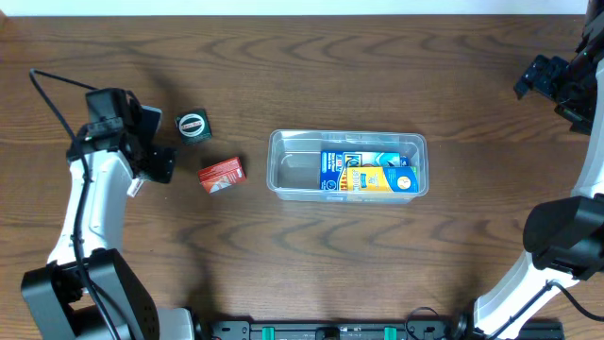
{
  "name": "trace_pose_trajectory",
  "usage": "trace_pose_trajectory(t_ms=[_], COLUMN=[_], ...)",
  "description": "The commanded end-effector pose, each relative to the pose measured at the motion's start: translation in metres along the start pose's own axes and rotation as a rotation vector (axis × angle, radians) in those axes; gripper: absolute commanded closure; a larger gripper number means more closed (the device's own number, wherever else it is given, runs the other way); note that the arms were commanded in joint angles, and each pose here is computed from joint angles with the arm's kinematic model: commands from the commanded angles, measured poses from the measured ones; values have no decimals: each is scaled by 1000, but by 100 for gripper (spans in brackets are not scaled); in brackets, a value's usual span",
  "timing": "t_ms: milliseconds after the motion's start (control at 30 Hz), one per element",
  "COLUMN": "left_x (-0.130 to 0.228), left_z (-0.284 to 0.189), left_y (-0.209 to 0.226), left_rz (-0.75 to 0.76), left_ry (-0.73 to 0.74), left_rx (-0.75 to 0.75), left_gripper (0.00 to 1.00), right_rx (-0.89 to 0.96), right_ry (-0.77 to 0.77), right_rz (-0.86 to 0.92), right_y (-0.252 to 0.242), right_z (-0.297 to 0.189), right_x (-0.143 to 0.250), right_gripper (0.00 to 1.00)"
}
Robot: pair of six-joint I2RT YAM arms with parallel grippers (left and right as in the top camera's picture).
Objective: Pack container
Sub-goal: 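Move the left gripper to the white Panadol box and grasp it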
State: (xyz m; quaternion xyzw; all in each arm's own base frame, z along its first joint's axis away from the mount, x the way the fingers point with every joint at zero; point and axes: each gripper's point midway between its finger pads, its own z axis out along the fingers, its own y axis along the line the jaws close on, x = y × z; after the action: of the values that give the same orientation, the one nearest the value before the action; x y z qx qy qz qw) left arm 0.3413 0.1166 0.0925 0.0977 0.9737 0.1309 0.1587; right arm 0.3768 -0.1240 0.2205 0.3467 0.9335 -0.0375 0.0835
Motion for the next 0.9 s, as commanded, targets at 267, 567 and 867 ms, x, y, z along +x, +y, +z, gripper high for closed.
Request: trace_pose_trajectory(t_ms=[267,567,867], left_x=[9,26,26], left_z=[29,67,91], left_y=[22,7,5], left_rz=[25,97,116], left_ry=[-49,26,32], left_rx=[118,198,204], left_gripper=[2,2,2], right_rx=[11,11,11], right_ry=[-13,-13,-13], right_rz=[-2,-2,-2], right_y=[-4,-4,-4], right_z=[-2,-2,-2], right_x=[-4,-4,-4], right_gripper=[1,1,1])
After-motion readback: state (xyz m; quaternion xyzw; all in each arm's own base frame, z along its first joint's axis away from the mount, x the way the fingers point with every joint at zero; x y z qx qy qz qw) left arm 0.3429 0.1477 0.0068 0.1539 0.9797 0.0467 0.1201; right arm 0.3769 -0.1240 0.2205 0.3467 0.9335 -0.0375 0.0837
